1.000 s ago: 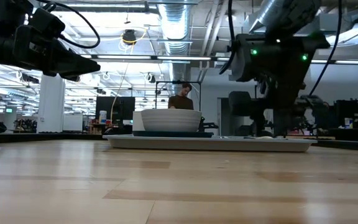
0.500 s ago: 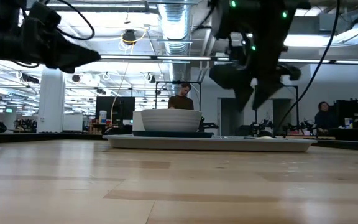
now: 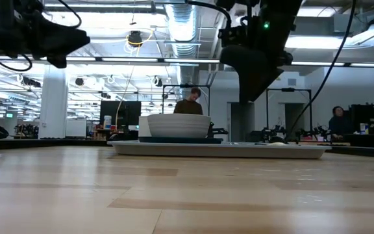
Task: Set up tray
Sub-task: Return to Home Position
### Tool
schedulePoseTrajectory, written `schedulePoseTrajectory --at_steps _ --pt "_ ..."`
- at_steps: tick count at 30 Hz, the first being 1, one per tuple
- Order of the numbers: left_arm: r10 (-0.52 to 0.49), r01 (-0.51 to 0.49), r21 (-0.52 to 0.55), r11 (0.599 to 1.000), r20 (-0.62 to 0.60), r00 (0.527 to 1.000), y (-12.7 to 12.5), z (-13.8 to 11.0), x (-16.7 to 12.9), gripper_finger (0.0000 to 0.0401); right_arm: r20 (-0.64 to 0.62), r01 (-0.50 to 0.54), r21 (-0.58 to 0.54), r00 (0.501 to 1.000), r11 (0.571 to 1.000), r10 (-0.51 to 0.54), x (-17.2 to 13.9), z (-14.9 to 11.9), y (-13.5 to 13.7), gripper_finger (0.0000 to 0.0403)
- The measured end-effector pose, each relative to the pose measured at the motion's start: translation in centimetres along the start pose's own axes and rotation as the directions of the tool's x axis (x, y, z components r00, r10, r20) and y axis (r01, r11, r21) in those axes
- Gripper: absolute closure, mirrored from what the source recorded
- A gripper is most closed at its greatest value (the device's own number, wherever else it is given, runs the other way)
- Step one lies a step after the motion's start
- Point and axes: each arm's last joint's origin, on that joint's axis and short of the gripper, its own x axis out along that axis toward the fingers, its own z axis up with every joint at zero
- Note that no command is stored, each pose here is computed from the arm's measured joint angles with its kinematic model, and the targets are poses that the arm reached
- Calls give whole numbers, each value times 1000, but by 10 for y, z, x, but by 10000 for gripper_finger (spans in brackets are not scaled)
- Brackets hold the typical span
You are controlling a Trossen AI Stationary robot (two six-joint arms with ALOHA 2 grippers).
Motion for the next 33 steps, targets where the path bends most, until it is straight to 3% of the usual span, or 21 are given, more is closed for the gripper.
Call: schedulePoseTrajectory --at_steps 9,17,23,29,33 --pt "2 -2 -13 1000 -34 999 -1 2 -3 312 -28 -96 -134 995 986 93 -2 -1 7 218" --pt "-3 1 -44 999 -56 998 -1 0 -3 312 13 -153 -95 988 984 155 -3 5 12 223" --pt "-7 0 -84 996 -84 996 -1 -3 -3 312 -15 -269 -76 963 960 268 -5 6 19 219" --pt "-16 2 -88 996 -161 987 -2 -11 -3 312 76 -455 -49 886 889 457 -21 28 8 219" --pt "-18 1 -103 995 -171 985 -2 -12 -3 312 219 -518 -104 821 849 528 -56 39 -17 222"
